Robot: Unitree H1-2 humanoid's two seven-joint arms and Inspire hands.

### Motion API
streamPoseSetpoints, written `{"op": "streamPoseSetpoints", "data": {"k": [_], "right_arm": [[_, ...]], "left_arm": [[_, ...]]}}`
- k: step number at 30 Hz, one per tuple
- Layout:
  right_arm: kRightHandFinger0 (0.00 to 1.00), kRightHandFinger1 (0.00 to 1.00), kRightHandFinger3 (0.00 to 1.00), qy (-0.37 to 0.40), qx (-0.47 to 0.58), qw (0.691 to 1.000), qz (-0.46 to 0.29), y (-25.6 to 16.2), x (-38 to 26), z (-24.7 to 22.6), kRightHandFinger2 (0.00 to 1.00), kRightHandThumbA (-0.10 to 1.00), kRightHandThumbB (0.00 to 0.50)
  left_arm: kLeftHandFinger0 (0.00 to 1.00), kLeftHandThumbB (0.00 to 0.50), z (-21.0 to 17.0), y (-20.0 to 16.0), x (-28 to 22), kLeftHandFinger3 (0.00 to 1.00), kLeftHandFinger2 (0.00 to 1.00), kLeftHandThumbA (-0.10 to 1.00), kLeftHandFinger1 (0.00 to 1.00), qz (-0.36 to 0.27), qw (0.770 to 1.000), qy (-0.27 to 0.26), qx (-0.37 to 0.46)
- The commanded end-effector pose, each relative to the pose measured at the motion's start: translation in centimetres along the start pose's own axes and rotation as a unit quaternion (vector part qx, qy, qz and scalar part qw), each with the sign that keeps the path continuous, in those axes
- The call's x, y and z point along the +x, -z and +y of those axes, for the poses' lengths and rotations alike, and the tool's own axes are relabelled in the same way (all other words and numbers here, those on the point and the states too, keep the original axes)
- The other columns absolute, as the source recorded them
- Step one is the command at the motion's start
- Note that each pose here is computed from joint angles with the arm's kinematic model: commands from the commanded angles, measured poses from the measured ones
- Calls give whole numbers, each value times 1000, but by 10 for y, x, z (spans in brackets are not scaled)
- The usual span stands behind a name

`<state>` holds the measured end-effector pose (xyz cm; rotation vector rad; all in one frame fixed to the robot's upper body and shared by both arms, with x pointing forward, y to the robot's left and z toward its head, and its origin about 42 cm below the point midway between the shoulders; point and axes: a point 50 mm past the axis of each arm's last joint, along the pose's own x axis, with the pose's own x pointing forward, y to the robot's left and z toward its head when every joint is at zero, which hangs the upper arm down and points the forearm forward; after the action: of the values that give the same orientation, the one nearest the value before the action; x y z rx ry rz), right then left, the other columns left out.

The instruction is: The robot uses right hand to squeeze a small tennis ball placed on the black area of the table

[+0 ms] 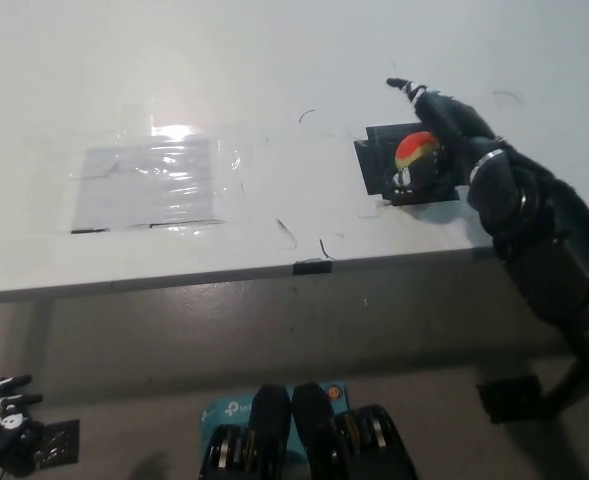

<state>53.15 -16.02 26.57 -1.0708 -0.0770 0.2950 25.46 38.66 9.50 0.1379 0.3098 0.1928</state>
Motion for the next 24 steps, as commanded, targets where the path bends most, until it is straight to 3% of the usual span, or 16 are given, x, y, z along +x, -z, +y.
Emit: {"op": "streamPoseSetpoints", "data": {"k": [1, 6, 12, 18, 20, 24], "right_arm": [[1000, 1000, 1000, 48, -19, 998, -25, -13, 7, -29, 1000, 929, 500], [1000, 1000, 1000, 45, -20, 998, -26, -8, 12, -21, 1000, 937, 500], [1000, 1000, 1000, 47, -38, 998, -16, 2, 19, -17, 1000, 846, 498], [1000, 1000, 1000, 35, -45, 998, 2, 13, 20, -17, 1000, 865, 475], [1000, 1000, 1000, 31, -42, 999, 0, 11, 21, -15, 1000, 908, 500], [1000, 1000, 1000, -1, -20, 1000, -12, 1, 27, 4, 1000, 828, 491]], "left_arm": [[348, 188, 8, -18, 4, 701, 634, 57, 425, -25, 999, 7, 22], [359, 165, 5, -22, 7, 655, 597, 69, 417, -32, 999, 12, 22], [370, 175, 5, -19, 6, 661, 590, 91, 438, -30, 999, 10, 11], [361, 145, 9, -27, 7, 674, 594, 76, 425, -29, 999, 11, 8], [351, 147, 10, -33, 13, 672, 609, 103, 430, -36, 999, 13, 13], [350, 136, 6, -38, 16, 679, 595, 184, 434, -48, 999, 9, 23]]}}
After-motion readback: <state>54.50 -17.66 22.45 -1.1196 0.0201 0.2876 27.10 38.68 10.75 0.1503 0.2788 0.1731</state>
